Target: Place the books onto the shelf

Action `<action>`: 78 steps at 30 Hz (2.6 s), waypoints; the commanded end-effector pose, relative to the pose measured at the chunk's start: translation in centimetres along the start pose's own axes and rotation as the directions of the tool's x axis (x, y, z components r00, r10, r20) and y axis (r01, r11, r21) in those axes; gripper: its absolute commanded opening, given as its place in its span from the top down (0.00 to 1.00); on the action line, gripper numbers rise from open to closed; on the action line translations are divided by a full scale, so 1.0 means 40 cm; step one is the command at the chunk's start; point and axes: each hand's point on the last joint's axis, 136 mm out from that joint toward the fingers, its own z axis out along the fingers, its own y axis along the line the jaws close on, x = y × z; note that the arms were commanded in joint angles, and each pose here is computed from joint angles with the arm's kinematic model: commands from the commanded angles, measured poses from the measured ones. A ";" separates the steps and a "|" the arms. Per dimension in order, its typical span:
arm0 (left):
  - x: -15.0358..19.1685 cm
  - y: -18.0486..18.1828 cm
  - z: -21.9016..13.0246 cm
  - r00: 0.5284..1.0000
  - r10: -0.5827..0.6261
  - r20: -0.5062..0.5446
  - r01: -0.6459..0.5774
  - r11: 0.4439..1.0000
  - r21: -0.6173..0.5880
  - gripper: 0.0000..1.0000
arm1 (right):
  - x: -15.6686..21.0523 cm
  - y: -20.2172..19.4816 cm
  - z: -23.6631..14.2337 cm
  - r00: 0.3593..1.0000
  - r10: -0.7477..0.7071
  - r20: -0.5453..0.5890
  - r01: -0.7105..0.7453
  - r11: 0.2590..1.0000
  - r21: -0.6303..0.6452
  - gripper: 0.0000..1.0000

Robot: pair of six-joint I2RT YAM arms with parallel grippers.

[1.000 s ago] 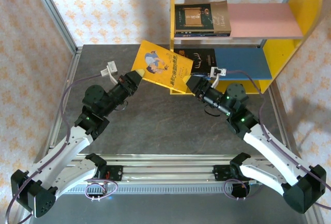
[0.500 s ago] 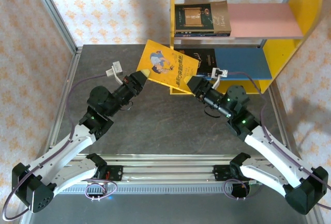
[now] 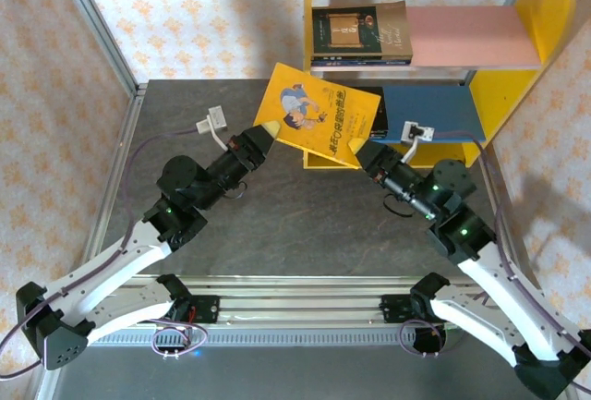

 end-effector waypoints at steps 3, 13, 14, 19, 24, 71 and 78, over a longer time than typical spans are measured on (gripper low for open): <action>0.030 -0.115 0.019 0.997 0.049 -0.054 -0.043 0.993 0.108 1.00 | -0.018 0.108 -0.065 0.989 -0.147 -0.027 0.146 0.988 -0.045 0.94; 0.064 -0.165 0.081 0.994 0.040 -0.104 -0.027 0.992 0.121 0.81 | -0.045 0.174 -0.135 0.965 -0.260 -0.044 0.260 0.966 -0.008 0.97; 0.068 -0.174 0.087 0.993 0.044 -0.111 -0.030 0.992 0.124 0.74 | -0.049 0.181 -0.143 0.961 -0.273 -0.041 0.273 0.962 -0.005 0.97; 0.065 -0.206 0.109 0.989 0.077 -0.124 -0.063 0.991 0.116 0.55 | -0.085 0.216 -0.182 0.938 -0.348 -0.015 0.348 0.937 0.038 0.97; 0.033 -0.228 0.115 0.982 0.152 -0.114 -0.145 0.988 0.061 0.47 | -0.127 0.248 -0.187 0.905 -0.426 -0.009 0.425 0.901 0.089 0.97; -0.250 -0.090 -0.008 0.876 0.481 -0.041 -0.436 0.751 -0.497 0.41 | -0.663 0.201 0.029 0.926 -0.373 0.059 0.366 0.925 0.103 0.98; -0.263 -0.081 -0.015 0.873 0.487 -0.033 -0.432 0.741 -0.515 0.41 | -0.663 0.149 0.076 0.936 -0.346 -0.063 0.348 0.937 0.020 0.97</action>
